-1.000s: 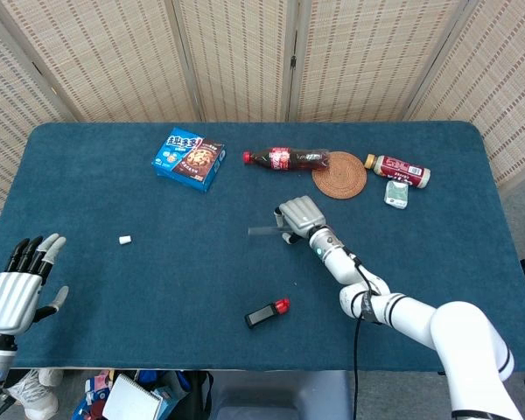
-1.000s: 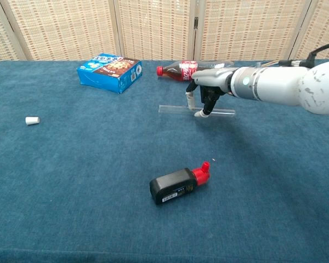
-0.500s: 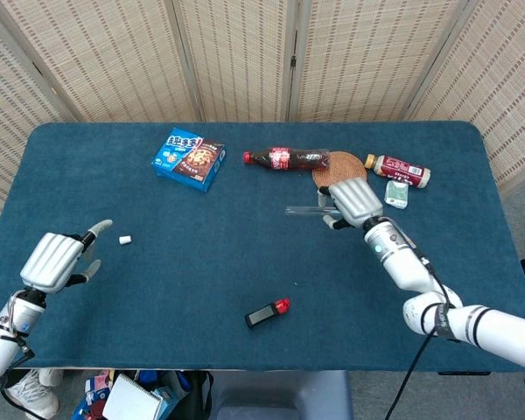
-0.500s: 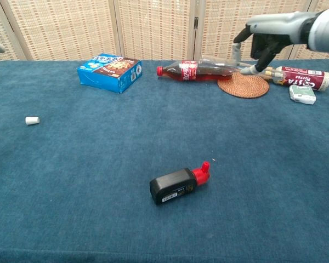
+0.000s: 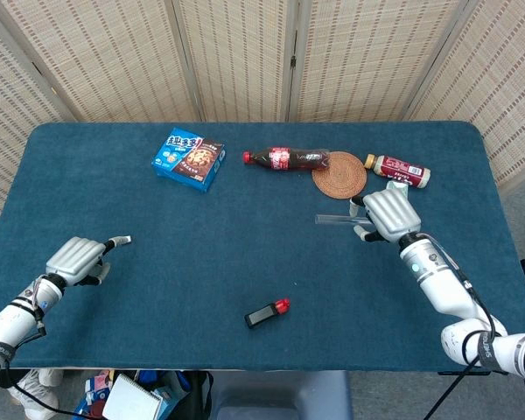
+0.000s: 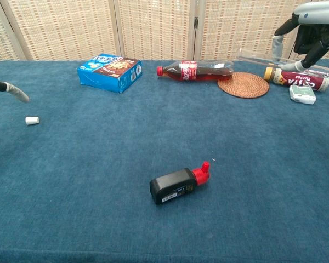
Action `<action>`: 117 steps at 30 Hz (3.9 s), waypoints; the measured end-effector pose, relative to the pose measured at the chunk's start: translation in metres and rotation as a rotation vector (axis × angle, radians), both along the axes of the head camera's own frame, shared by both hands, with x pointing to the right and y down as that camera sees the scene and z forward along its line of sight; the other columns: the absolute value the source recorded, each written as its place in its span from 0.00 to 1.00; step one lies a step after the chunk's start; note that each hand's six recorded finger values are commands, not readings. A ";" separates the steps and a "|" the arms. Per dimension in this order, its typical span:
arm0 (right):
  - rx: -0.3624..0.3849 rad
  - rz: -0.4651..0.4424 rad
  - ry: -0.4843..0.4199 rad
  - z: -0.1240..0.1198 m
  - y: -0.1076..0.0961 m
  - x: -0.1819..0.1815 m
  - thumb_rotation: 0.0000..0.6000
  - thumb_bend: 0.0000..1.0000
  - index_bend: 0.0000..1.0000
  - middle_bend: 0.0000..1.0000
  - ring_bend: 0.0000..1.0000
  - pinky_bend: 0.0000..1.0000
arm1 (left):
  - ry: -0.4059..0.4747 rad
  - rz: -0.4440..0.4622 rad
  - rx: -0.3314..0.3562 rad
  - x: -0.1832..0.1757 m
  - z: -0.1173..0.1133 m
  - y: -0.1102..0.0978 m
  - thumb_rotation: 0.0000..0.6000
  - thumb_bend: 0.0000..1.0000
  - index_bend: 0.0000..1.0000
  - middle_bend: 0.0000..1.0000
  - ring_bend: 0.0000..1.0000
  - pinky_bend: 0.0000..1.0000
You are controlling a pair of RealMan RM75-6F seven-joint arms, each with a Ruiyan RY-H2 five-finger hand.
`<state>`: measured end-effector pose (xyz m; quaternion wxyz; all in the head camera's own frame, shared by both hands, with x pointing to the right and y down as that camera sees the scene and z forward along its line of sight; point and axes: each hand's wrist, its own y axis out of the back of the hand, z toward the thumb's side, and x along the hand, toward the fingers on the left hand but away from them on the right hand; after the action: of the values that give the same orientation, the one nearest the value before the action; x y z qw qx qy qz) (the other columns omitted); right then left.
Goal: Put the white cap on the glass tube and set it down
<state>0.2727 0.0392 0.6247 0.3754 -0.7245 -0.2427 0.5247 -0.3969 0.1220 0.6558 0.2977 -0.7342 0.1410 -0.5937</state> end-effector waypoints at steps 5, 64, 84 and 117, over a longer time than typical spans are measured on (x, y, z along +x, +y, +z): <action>-0.012 -0.001 0.006 0.003 0.006 0.003 1.00 0.59 0.82 1.00 1.00 1.00 | -0.052 -0.045 -0.059 -0.012 0.017 0.000 0.93 0.58 0.14 0.96 1.00 1.00; -0.054 0.021 0.003 0.014 0.019 0.010 1.00 0.59 0.83 1.00 1.00 1.00 | -0.097 -0.085 -0.133 0.001 0.046 -0.023 0.90 0.58 0.14 0.96 1.00 1.00; -0.052 0.035 0.002 0.012 0.020 0.019 1.00 0.60 0.83 1.00 1.00 1.00 | -0.056 -0.116 0.020 0.006 0.024 -0.043 1.00 0.53 0.16 0.67 0.68 0.82; -0.073 0.037 0.008 0.015 0.025 0.020 1.00 0.60 0.83 1.00 1.00 1.00 | -0.059 0.017 0.260 0.027 0.067 -0.047 1.00 0.34 0.38 0.00 0.00 0.00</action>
<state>0.2922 0.0641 0.6401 0.3398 -0.7310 -0.2351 0.5430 -0.3703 0.0750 0.7226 0.3995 -0.6727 0.2017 -0.5892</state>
